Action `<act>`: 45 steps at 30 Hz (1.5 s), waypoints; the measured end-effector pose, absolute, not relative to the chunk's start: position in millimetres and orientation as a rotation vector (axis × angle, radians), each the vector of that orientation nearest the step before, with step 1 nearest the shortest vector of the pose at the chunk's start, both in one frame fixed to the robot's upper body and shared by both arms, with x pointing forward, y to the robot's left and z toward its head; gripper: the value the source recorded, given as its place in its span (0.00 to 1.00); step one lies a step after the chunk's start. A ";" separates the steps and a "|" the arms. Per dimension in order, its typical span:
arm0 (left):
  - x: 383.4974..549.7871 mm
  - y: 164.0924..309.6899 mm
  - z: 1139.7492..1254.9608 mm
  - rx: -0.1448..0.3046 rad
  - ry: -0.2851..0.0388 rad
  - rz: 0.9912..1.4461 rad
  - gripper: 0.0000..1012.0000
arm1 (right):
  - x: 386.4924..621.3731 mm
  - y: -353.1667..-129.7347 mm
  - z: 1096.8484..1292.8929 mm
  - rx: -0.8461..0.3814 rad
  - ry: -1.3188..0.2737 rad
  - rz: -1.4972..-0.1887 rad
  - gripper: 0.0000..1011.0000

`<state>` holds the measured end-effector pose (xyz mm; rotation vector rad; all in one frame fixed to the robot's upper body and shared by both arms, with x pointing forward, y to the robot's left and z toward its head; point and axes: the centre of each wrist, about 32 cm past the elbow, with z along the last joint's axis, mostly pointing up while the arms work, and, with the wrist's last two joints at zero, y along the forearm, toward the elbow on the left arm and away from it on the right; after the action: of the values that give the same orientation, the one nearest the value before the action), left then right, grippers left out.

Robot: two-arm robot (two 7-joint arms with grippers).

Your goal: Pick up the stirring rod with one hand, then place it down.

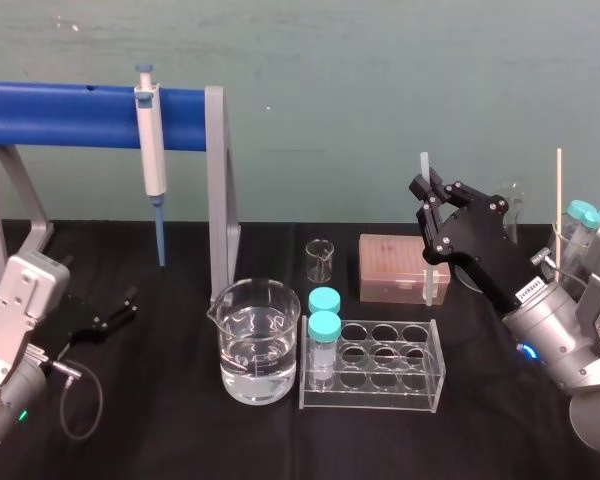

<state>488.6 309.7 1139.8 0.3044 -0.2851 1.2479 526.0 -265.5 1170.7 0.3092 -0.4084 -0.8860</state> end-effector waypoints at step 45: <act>488.6 309.7 1139.8 0.304 -0.285 1.248 0.99 | 526.0 -265.5 1170.7 0.309 -0.408 -0.886 0.07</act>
<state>488.6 309.7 1139.8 0.3045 -0.2851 1.2479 526.0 -265.5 1170.7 0.3092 -0.4083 -0.8860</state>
